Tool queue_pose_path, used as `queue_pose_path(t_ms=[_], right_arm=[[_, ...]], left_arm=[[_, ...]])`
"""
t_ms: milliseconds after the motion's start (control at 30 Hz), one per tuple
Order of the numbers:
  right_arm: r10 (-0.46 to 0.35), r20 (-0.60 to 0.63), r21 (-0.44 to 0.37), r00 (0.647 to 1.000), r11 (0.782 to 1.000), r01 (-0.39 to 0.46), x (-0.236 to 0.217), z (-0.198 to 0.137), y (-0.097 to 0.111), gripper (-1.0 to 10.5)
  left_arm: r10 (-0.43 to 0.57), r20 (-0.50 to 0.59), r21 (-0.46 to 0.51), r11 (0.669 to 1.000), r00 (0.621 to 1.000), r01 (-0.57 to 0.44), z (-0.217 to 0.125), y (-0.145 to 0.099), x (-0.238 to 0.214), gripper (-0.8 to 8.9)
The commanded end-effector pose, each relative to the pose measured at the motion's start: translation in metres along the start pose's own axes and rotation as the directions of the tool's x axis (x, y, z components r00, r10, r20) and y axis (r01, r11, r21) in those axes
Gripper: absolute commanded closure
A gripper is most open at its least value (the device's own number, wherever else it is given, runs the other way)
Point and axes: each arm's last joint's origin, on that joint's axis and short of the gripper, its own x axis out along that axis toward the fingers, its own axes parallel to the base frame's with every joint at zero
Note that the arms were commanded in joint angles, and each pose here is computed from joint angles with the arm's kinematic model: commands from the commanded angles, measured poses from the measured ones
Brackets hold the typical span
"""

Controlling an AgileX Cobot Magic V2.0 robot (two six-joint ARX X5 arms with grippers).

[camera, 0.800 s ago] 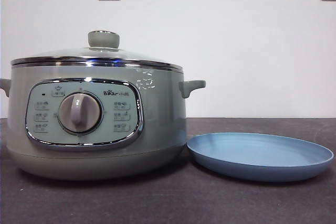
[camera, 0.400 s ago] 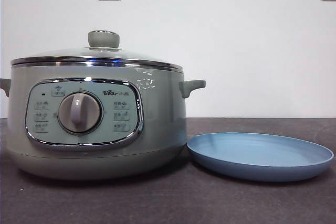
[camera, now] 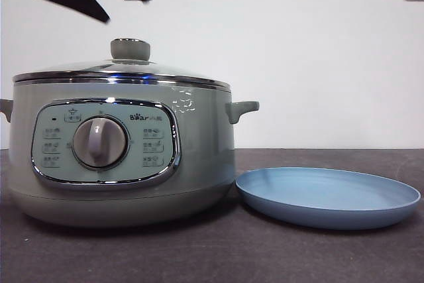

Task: Take the pumpkin out from the steamer,put the pumpkin in the blue plate,close the lid

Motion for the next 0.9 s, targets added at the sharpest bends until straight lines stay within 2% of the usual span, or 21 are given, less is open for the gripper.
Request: queue_pose_path(t_ms=[33,233,500,600,833,900], right_arm=[[0.002,0.002,-0.005,1.000,1.000,-0.002,0.000,0.001,0.000,4.7],[0.002,0.002,-0.005,1.000,1.000,-0.002,0.000,0.001,0.000,4.7],[0.002,-0.001,-0.004,1.000,1.000,-0.002,0.000,0.000,0.000,4.7],[0.002,-0.002,-0.004,1.000,1.000,-0.002,0.000,0.000,0.000,4.7],[0.002,-0.002,-0.004,1.000,1.000,-0.002,0.000,0.000,0.000,4.7],[0.002,-0.002,-0.004,1.000,1.000,-0.002,0.000,0.000,0.000,4.7]], left_arm=[[0.012,-0.030,0.043,0.999,0.999,-0.011,-0.001,-0.002,0.015,4.05],[0.025,-0.095,0.059,0.998,0.995,-0.020,-0.007,-0.002,0.033,4.05],[0.010,-0.112,0.059,0.998,0.994,-0.003,-0.008,-0.003,0.035,4.28],[0.010,-0.136,0.059,0.998,0.991,-0.002,-0.011,-0.003,0.035,5.84],[0.011,-0.137,0.080,0.997,0.990,0.000,-0.011,-0.003,0.035,8.23],[0.011,-0.123,0.082,0.997,0.992,0.000,-0.009,-0.003,0.035,8.22]])
